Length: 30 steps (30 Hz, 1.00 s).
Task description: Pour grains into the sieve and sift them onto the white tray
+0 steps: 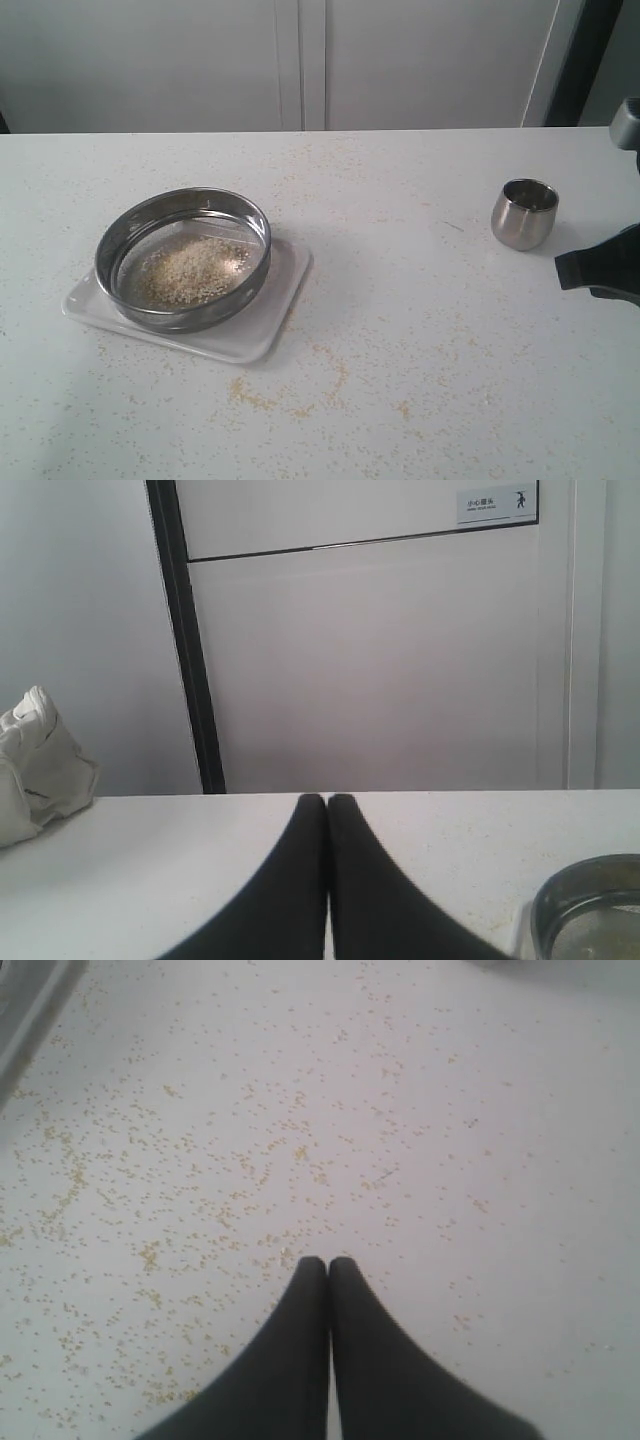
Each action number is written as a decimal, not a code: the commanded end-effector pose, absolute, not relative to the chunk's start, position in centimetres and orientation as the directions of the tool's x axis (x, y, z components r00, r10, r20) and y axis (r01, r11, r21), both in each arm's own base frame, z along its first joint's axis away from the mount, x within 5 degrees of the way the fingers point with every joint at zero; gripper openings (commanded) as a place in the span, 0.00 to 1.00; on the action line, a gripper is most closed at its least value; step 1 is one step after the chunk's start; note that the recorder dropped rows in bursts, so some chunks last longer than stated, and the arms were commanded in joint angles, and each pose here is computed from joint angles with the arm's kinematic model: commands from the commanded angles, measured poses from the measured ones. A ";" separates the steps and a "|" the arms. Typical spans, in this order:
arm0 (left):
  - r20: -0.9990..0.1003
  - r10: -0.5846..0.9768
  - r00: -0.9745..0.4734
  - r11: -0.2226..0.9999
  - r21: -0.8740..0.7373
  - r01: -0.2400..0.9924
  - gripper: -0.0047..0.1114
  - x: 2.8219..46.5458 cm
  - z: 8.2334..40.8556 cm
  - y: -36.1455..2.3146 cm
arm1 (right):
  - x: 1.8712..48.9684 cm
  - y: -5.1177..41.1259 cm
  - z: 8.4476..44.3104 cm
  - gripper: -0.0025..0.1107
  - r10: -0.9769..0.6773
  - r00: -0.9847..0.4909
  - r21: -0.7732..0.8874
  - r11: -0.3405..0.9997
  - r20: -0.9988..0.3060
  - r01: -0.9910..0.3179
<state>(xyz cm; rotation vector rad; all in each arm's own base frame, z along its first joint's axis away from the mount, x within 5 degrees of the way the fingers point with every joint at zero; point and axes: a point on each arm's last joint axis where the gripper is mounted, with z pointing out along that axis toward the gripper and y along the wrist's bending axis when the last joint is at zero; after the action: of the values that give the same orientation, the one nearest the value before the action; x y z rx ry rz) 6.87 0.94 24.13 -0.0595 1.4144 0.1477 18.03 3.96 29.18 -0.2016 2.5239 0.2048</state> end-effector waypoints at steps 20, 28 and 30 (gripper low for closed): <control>-0.993 0.010 -0.115 0.990 0.025 -0.136 0.04 17.0 24.9 2.2 | 17.9 3.9 29.2 0.02 -0.093 -0.808 0.100 0.978 -0.582 -0.185; -0.996 -0.011 -0.084 0.990 0.001 -0.143 0.04 18.1 24.4 2.4 | 17.9 3.9 29.2 0.02 -0.093 -0.808 0.100 0.978 -0.582 -0.185; -0.995 -0.005 -0.095 0.990 0.008 -0.138 0.04 18.3 24.3 2.4 | 17.9 3.9 29.2 0.02 -0.093 -0.808 0.100 0.978 -0.582 -0.185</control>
<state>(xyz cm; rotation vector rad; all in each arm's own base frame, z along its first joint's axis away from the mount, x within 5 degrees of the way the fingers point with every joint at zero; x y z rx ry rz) 18.06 2.33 24.16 -0.1115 1.6741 0.1136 18.03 3.96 29.18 -0.2016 2.5239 0.2048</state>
